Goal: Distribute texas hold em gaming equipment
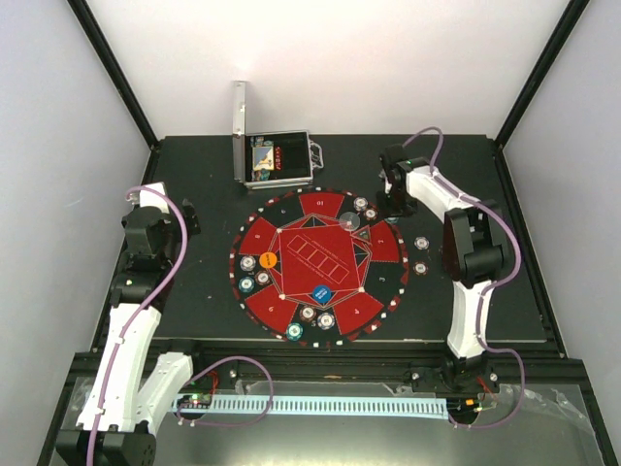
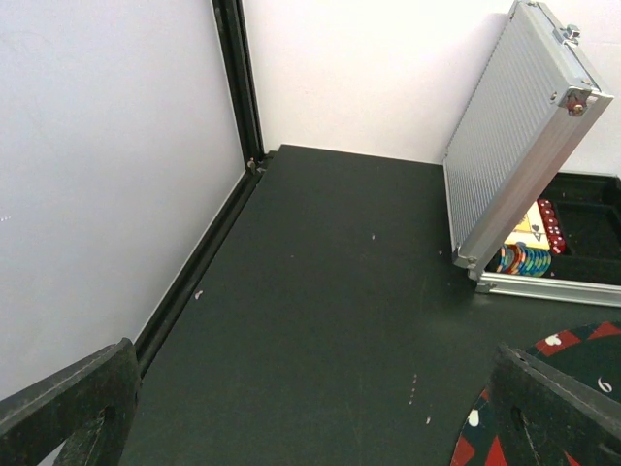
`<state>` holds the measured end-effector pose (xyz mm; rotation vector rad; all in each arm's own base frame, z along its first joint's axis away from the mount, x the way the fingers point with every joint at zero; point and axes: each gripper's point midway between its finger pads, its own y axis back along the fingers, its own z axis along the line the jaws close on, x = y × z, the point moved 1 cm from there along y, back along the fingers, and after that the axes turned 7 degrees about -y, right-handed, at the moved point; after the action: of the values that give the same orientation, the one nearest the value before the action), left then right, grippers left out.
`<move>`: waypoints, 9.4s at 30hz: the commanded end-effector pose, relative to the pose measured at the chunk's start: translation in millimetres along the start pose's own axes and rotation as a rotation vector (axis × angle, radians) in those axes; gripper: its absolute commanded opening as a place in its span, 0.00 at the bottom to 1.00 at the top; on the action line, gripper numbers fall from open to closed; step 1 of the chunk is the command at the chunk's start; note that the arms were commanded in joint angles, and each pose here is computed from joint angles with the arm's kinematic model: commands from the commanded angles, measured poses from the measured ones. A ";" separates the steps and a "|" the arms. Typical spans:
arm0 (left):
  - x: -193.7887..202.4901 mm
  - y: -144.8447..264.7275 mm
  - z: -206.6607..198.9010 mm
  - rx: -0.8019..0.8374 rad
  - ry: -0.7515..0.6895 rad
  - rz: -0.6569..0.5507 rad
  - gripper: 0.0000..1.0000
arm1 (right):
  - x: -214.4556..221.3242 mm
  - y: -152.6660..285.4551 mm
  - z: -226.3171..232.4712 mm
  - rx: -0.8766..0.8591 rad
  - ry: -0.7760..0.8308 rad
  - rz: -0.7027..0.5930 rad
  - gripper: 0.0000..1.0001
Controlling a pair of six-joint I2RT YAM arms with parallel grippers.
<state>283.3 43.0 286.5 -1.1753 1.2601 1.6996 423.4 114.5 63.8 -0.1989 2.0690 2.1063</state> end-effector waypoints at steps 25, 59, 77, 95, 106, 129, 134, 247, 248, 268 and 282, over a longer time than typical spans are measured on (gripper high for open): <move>-8.9 -0.1 -0.9 0.002 0.001 -0.025 0.99 | -57.5 -9.4 136.3 -0.069 0.269 -0.056 0.36; -7.6 -3.6 -4.9 0.020 0.000 -0.012 0.99 | -72.5 -25.3 136.0 -0.017 0.287 -0.080 0.57; -5.3 -2.9 0.4 -0.011 -0.008 -0.014 0.99 | -33.7 190.6 43.9 -0.099 0.035 -0.428 1.00; -1.3 -6.5 -5.2 -0.001 -0.025 0.003 0.99 | 141.7 86.2 -188.9 -0.108 -0.992 -0.197 1.00; -4.9 -1.9 -8.1 0.011 -0.025 -0.017 0.99 | 132.0 52.3 -177.4 -0.248 -1.162 -0.193 1.00; -4.1 -2.7 -9.4 0.016 -0.028 -0.014 0.99 | 115.8 13.1 -190.5 -0.190 -1.218 -0.132 1.00; -3.8 -3.5 -9.8 0.016 -0.029 -0.012 0.99 | 106.9 10.3 -192.3 -0.181 -1.211 -0.142 1.00; 22.0 44.5 -161.4 0.758 0.179 0.245 0.97 | 112.6 40.9 -74.2 -0.002 -0.198 0.023 0.59; 24.8 49.8 -169.9 0.797 0.196 0.271 0.97 | 113.0 42.7 -67.8 -0.008 -0.175 0.023 0.59; 73.5 98.1 -267.5 1.350 0.465 0.794 0.97 | 190.0 112.7 145.4 -0.502 0.568 -0.101 0.58; 130.6 83.6 -281.2 1.338 0.444 1.021 0.74 | 215.9 132.5 177.5 -0.543 0.754 -0.136 0.59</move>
<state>240.4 -244.8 161.7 -0.0487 2.8668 0.6379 185.3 286.0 126.3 -1.2178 1.7124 2.7385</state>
